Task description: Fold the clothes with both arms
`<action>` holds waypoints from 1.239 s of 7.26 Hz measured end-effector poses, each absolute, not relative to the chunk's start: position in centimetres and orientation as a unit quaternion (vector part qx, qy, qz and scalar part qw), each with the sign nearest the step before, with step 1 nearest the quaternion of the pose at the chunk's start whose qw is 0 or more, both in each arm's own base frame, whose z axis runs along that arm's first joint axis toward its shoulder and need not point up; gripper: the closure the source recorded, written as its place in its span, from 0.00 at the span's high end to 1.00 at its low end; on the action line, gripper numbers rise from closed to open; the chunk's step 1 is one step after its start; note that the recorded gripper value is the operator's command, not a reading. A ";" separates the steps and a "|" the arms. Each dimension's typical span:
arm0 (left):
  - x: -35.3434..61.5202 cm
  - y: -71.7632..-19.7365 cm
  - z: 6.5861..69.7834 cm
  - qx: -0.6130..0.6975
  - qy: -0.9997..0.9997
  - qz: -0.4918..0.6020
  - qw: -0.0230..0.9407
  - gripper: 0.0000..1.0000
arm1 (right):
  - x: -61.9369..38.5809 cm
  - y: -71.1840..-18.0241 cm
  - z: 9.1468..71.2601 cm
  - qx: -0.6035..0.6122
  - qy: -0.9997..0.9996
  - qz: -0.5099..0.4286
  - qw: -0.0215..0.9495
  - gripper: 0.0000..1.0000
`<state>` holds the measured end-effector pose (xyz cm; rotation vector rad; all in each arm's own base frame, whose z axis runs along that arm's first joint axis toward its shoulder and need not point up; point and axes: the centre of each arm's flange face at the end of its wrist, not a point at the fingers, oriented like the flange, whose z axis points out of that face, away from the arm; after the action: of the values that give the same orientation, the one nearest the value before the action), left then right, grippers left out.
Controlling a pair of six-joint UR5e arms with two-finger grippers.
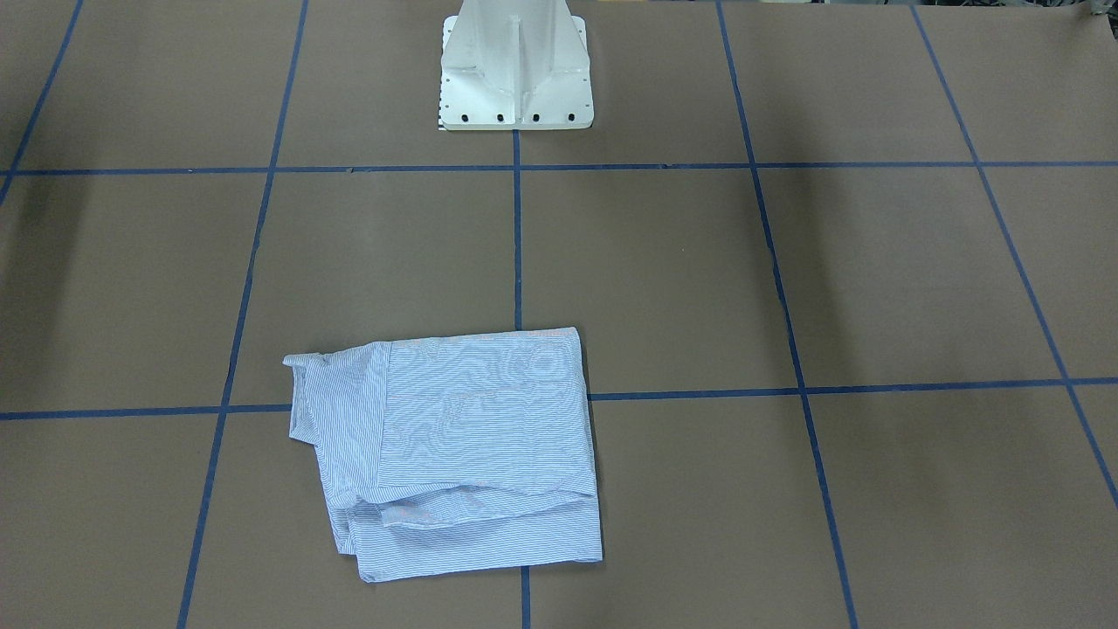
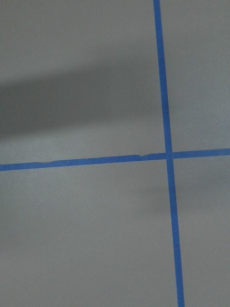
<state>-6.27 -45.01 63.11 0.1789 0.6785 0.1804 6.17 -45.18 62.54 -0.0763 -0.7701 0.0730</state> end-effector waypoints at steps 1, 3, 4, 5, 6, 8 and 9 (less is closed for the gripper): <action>-6.3 -45.1 62.6 0.090 0.332 0.085 0.935 1.00 | 6.4 -44.9 62.8 -0.039 -0.375 0.039 0.926 1.00; -6.3 -45.0 62.2 0.092 0.332 0.082 0.935 1.00 | 6.9 -44.6 63.4 -0.036 -0.371 0.043 0.927 1.00; -6.3 -45.0 62.3 0.092 0.332 0.081 0.935 1.00 | 7.1 -44.6 63.8 -0.033 -0.369 0.044 0.928 1.00; -6.3 -44.9 62.3 0.091 0.332 0.081 0.935 1.00 | 7.1 -44.7 64.0 -0.032 -0.367 0.045 0.928 1.00; -6.3 -44.8 62.4 0.089 0.333 0.076 0.936 1.00 | 7.2 -44.7 64.1 -0.032 -0.367 0.046 0.929 1.00; -6.3 -44.7 62.4 0.076 0.338 0.039 0.937 1.00 | 7.2 -44.7 64.1 -0.032 -0.365 0.046 0.929 1.00; -6.2 -44.7 62.4 0.072 0.340 0.028 0.937 1.00 | 7.2 -44.7 64.2 -0.031 -0.363 0.046 0.930 1.00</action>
<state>-6.22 -44.69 62.41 0.1466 0.6952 0.0581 7.24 -44.70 64.16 -0.0644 -0.7442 0.0946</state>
